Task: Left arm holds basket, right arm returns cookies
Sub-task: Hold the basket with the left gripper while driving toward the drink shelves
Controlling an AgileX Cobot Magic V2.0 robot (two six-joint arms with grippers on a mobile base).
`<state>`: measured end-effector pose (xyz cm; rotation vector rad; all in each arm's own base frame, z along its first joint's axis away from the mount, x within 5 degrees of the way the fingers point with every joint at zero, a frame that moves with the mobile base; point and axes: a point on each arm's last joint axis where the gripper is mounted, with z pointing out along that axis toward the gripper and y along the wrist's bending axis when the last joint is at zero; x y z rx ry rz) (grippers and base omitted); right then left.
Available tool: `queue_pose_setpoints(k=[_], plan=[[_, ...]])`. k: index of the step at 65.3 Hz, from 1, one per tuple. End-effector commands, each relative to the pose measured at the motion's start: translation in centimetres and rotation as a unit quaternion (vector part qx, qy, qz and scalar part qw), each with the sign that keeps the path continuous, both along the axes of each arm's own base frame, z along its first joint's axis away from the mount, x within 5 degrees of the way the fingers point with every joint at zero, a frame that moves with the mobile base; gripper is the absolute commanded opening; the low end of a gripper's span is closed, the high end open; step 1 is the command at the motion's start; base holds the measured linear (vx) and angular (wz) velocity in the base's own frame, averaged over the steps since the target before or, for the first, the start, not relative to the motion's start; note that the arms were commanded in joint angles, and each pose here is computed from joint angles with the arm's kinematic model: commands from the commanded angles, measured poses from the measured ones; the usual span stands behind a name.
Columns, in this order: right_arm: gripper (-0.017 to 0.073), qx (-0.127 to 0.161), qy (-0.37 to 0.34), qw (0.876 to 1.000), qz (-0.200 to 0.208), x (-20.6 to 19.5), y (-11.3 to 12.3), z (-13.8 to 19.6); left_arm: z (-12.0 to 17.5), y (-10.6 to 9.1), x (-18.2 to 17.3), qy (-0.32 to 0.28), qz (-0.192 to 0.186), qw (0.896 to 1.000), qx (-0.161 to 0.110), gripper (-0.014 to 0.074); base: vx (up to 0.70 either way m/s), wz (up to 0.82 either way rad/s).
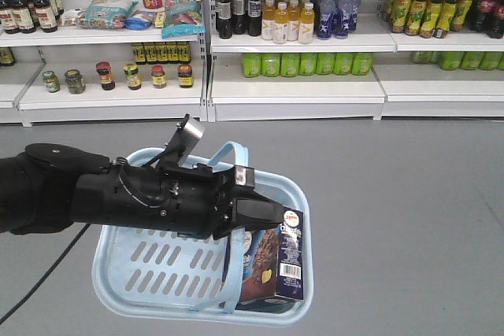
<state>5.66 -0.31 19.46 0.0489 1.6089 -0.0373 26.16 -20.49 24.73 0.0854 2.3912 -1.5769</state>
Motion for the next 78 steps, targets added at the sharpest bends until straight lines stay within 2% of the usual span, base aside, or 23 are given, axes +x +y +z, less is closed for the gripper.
queue_pose_setpoints(k=[1, 78], plan=[[-0.0008, -0.007, -0.037, 0.999, -0.002, -0.07, -0.02, 0.57, 3.04, -0.19, -0.52, -0.027, -0.008, 0.998, -0.052, -0.0006, 0.33, -0.01], [-0.0008, -0.007, -0.037, 0.999, -0.002, -0.07, -0.02, 0.57, 3.03, -0.18, -0.49, -0.027, -0.007, 0.998, -0.052, -0.0006, 0.33, 0.0]])
